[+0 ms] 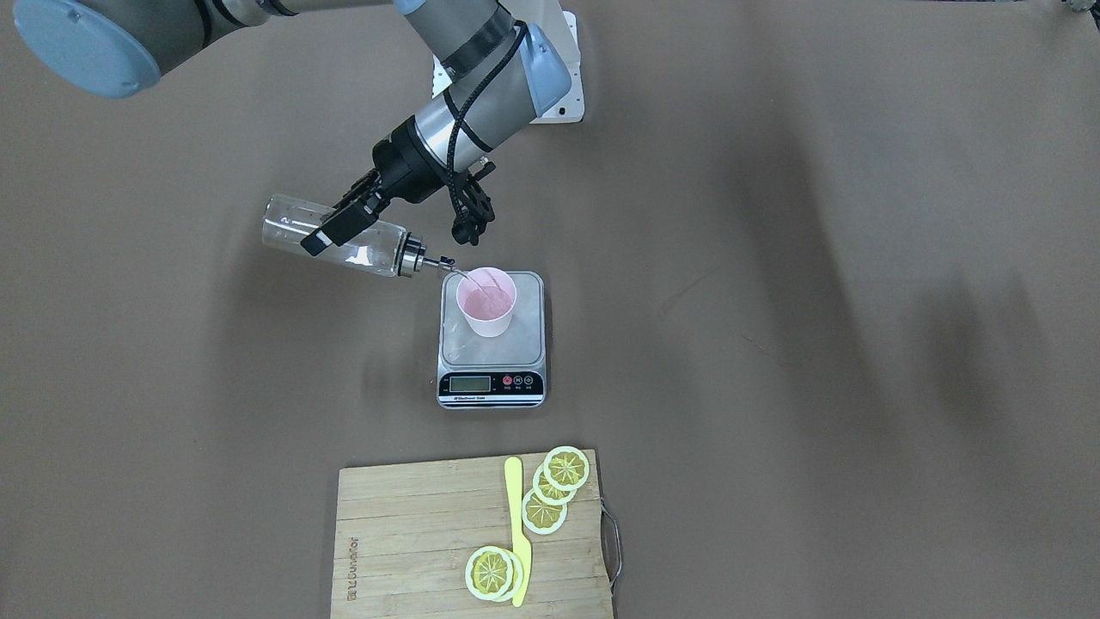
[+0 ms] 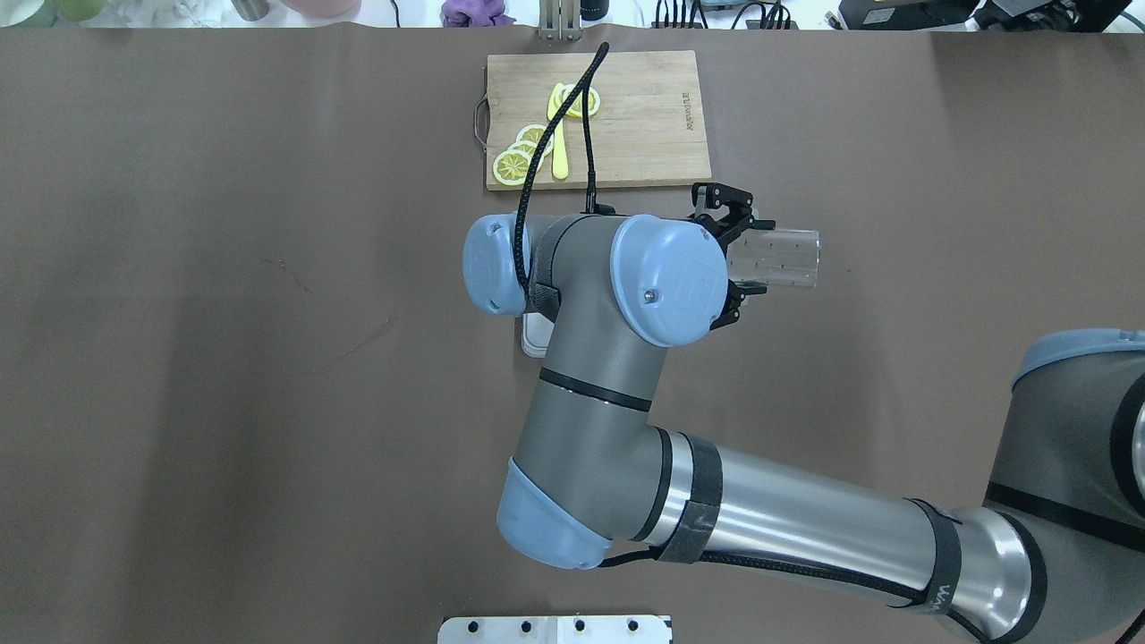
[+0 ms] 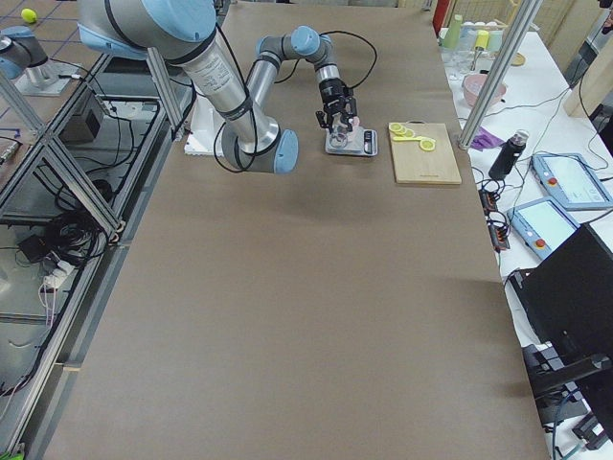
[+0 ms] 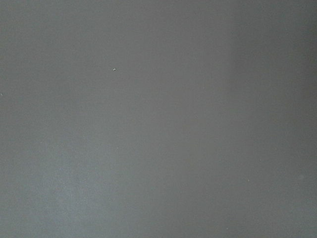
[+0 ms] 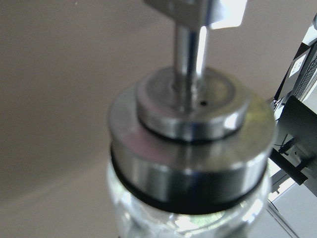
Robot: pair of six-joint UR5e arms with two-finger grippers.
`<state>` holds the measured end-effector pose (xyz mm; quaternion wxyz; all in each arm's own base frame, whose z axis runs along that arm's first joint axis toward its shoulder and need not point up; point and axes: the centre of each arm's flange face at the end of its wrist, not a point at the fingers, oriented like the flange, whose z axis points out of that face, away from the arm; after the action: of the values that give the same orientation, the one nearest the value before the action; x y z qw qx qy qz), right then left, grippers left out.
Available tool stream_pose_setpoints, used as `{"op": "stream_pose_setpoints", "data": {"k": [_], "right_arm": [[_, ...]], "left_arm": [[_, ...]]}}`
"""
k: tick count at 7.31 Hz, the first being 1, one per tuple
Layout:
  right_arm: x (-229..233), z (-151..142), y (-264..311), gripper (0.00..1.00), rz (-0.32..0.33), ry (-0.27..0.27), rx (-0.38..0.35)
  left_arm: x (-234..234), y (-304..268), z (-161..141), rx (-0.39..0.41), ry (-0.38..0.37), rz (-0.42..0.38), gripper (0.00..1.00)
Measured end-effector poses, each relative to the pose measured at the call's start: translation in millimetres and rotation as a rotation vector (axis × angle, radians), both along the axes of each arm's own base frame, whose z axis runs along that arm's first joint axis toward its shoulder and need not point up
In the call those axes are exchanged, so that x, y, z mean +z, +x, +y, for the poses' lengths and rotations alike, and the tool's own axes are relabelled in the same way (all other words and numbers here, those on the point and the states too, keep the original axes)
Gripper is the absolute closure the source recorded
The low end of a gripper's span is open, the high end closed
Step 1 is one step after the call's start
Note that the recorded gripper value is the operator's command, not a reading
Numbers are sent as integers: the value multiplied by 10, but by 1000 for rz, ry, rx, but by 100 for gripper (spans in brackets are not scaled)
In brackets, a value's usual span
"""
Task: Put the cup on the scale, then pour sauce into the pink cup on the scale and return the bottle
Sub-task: 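Tilt the dispenser with the right gripper to pour into the pink cup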
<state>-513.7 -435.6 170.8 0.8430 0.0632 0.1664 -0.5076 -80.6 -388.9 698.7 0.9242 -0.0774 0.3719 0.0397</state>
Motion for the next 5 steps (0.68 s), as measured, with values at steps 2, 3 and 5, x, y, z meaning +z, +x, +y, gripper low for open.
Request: {"op": "stream_pose_setpoints", "data": {"k": [2,3,5], "right_arm": [[-13,2,1,100,-4,1,0],[-18,2,1,100,-8,3,2],[-50,2,11,100,-24,9,6]], "left_arm": [[0,0,0,0,0,0,1],[0,0,0,0,0,0,1],[-1,0,0,0,0,0,1]]}}
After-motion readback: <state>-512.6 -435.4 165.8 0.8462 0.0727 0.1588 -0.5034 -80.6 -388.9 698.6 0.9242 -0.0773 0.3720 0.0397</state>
